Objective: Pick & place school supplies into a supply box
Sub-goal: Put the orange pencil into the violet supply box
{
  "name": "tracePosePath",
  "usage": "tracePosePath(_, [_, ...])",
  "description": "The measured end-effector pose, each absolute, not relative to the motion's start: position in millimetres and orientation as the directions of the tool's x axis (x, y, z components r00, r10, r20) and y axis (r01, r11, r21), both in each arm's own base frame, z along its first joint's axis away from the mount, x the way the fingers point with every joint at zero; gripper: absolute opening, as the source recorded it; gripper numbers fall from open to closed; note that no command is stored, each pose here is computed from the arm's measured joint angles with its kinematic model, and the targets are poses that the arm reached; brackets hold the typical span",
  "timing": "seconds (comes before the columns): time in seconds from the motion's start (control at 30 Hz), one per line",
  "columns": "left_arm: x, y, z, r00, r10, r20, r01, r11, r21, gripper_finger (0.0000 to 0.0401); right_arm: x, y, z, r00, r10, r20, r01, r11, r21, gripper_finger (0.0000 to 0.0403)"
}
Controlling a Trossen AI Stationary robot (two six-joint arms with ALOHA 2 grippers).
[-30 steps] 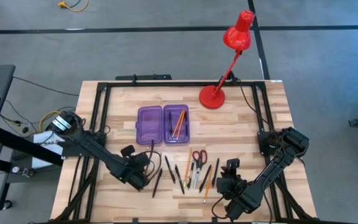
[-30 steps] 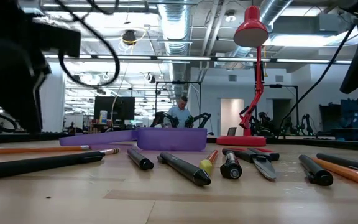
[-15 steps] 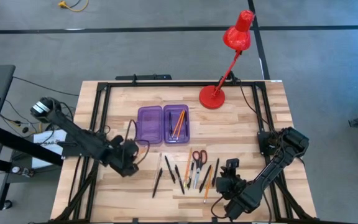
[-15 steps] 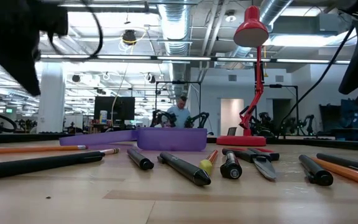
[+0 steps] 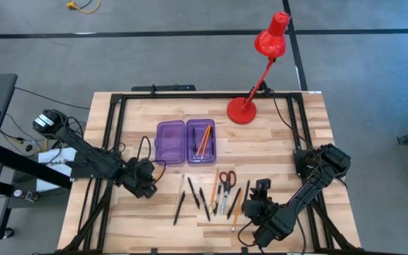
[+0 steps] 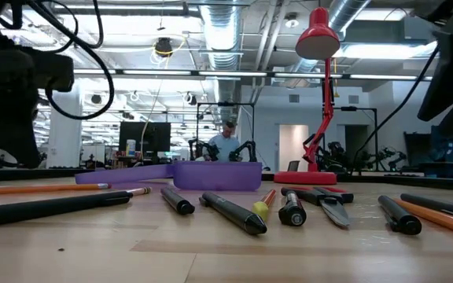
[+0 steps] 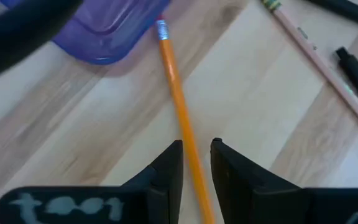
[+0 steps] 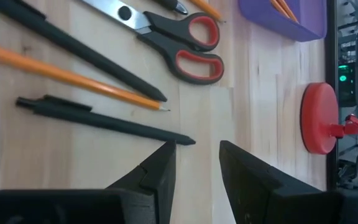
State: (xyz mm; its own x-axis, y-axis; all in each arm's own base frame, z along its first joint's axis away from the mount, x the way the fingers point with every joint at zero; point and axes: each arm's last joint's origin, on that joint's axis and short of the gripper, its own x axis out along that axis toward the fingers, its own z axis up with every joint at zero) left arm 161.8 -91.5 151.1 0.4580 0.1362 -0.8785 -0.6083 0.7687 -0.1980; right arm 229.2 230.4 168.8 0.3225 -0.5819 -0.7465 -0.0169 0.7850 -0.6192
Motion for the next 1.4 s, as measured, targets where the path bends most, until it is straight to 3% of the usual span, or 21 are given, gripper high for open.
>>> tracePosePath(0.3, [170.1, -84.0, 144.4, 0.446, 0.206, -0.871, -0.644, 0.75, -0.152, 0.0067, 232.8, 226.9, 168.8, 0.313, -0.586, -0.747, -0.006, 0.785, -0.619, 0.0118])
tracePosePath(0.8, [188.4, -92.6, 122.8, 0.353, 0.184, -0.917, -0.63, 0.772, -0.088, 0.0068, 231.5, 226.6, 169.1, 0.307, -0.592, -0.745, -0.022, 0.778, -0.628, 0.0118])
tracePosePath(1.4, [181.0, -113.6, 128.0, 0.291, 0.054, -0.955, -0.405, 0.911, -0.072, 0.0067, 232.0, 226.5, 169.0, 0.31, -0.591, -0.745, -0.018, 0.779, -0.626, 0.0118])
